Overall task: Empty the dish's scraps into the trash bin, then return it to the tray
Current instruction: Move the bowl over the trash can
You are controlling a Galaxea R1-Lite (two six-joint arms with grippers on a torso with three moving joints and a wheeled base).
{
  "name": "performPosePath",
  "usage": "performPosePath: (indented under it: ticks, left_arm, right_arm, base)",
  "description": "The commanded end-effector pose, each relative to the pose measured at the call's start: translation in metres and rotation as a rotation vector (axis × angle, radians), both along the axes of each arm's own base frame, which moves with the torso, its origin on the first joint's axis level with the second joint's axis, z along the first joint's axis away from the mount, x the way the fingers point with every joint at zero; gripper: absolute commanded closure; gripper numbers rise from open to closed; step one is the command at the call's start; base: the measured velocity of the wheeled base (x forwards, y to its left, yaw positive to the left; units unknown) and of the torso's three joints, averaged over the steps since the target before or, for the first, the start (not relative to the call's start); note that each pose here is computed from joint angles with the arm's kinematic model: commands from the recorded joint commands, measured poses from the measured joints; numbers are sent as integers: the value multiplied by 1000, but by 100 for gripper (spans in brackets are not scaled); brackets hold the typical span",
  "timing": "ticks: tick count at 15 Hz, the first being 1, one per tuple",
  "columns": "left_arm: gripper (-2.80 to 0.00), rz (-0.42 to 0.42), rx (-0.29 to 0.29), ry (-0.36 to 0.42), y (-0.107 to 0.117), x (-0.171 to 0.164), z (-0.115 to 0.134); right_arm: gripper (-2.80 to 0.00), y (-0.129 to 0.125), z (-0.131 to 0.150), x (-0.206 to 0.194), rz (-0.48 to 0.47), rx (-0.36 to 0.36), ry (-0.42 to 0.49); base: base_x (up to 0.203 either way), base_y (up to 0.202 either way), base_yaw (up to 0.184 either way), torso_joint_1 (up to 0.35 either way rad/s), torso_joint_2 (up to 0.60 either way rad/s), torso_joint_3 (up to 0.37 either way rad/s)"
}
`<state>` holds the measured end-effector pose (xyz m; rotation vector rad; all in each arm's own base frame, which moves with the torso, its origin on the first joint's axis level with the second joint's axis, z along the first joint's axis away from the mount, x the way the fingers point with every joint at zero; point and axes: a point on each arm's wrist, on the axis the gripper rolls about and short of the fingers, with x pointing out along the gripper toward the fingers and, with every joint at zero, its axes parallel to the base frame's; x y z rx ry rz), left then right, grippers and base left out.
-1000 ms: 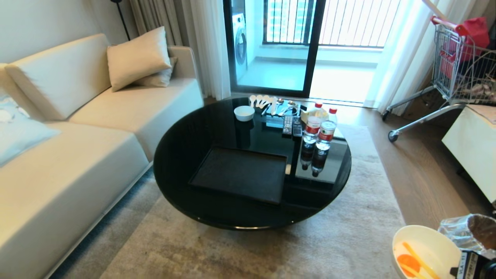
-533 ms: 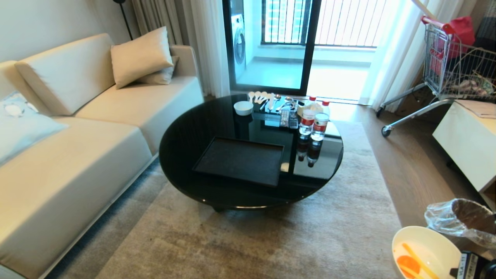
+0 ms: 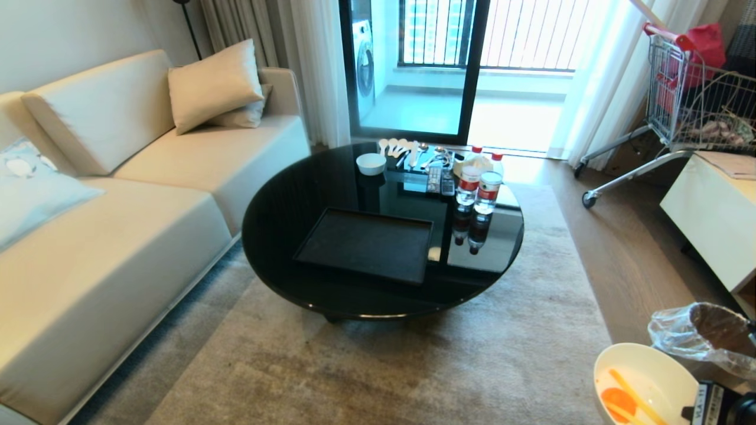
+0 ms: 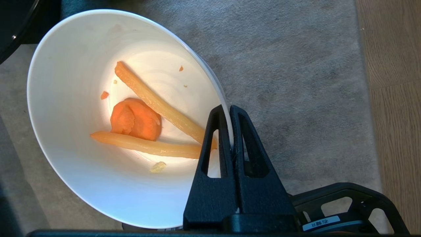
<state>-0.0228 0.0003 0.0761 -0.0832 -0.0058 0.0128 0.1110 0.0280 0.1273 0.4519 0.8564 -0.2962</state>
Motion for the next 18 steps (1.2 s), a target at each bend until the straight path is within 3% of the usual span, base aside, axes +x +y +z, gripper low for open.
performPosePath:
  ticks: [1,18]
  left_arm:
    - [0,1,-1,-1,0,0,0]
    - [0,1,-1,-1,0,0,0]
  right_arm:
    - [0,1,1,1,3,2,-4]
    - [0,5,3,12,-7,22,-18]
  base:
    - [0,0,0,0,0,0]
    - [0,0,0,0,0,0]
